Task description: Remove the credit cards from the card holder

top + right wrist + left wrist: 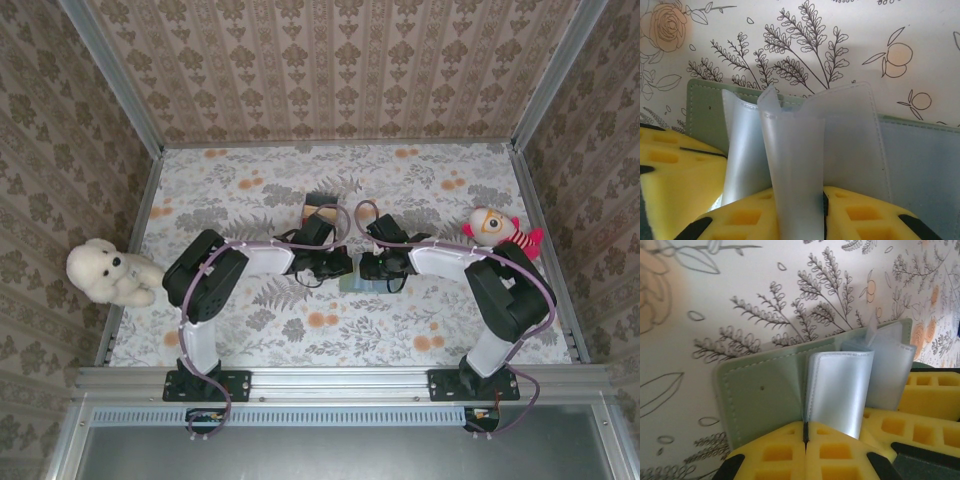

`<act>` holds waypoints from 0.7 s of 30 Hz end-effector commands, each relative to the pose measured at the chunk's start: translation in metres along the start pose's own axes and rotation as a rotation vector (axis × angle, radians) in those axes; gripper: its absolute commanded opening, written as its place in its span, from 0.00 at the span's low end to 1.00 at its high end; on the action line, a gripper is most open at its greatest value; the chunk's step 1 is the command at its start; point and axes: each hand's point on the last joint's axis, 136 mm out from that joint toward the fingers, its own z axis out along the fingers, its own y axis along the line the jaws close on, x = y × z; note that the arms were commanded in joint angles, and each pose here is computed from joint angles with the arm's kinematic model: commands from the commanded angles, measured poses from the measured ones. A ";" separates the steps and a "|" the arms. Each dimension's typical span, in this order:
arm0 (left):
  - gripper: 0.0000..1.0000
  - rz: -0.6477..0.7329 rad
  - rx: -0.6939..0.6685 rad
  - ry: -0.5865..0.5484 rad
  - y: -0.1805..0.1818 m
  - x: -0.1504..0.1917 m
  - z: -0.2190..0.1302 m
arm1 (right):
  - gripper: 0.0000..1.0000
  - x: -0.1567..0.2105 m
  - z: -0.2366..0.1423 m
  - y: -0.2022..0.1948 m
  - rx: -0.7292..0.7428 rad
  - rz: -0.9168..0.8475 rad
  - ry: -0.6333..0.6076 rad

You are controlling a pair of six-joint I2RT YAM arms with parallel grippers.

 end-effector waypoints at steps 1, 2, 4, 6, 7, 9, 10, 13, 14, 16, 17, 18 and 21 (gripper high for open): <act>0.02 0.074 0.106 0.047 -0.028 0.009 0.009 | 0.26 0.033 0.016 -0.001 -0.043 0.029 0.111; 0.02 0.073 0.108 0.049 -0.028 0.009 0.008 | 0.25 0.032 0.013 -0.001 -0.049 0.038 0.108; 0.02 0.075 0.094 0.038 -0.026 0.007 0.005 | 0.25 0.027 0.007 -0.001 -0.056 0.046 0.086; 0.02 0.072 0.068 0.022 -0.022 0.004 -0.001 | 0.27 0.022 -0.002 0.000 -0.050 0.051 0.064; 0.03 0.073 0.058 0.014 -0.021 0.003 -0.004 | 0.28 0.020 -0.008 0.000 -0.050 0.050 0.052; 0.08 0.079 0.036 -0.009 -0.020 -0.001 -0.014 | 0.33 0.014 -0.021 0.004 -0.057 0.052 0.024; 0.11 0.084 0.027 -0.017 -0.020 -0.002 -0.018 | 0.37 0.010 -0.028 0.007 -0.069 0.050 0.007; 0.29 0.103 0.003 -0.041 -0.021 -0.008 -0.038 | 0.55 -0.005 -0.059 0.018 -0.112 0.046 -0.068; 0.31 0.102 -0.013 -0.053 -0.018 -0.012 -0.046 | 0.60 -0.011 -0.070 0.020 -0.124 0.045 -0.100; 0.35 0.100 -0.040 -0.082 -0.014 -0.019 -0.063 | 0.71 -0.024 -0.096 0.022 -0.139 0.042 -0.175; 0.39 0.102 -0.058 -0.098 -0.009 -0.022 -0.073 | 0.76 -0.031 -0.108 0.021 -0.137 0.041 -0.215; 0.42 0.105 -0.077 -0.120 -0.006 -0.027 -0.084 | 0.82 -0.038 -0.121 0.018 -0.129 0.034 -0.261; 0.49 0.117 -0.149 -0.197 0.007 -0.042 -0.121 | 0.93 -0.057 -0.154 -0.001 -0.046 0.016 -0.402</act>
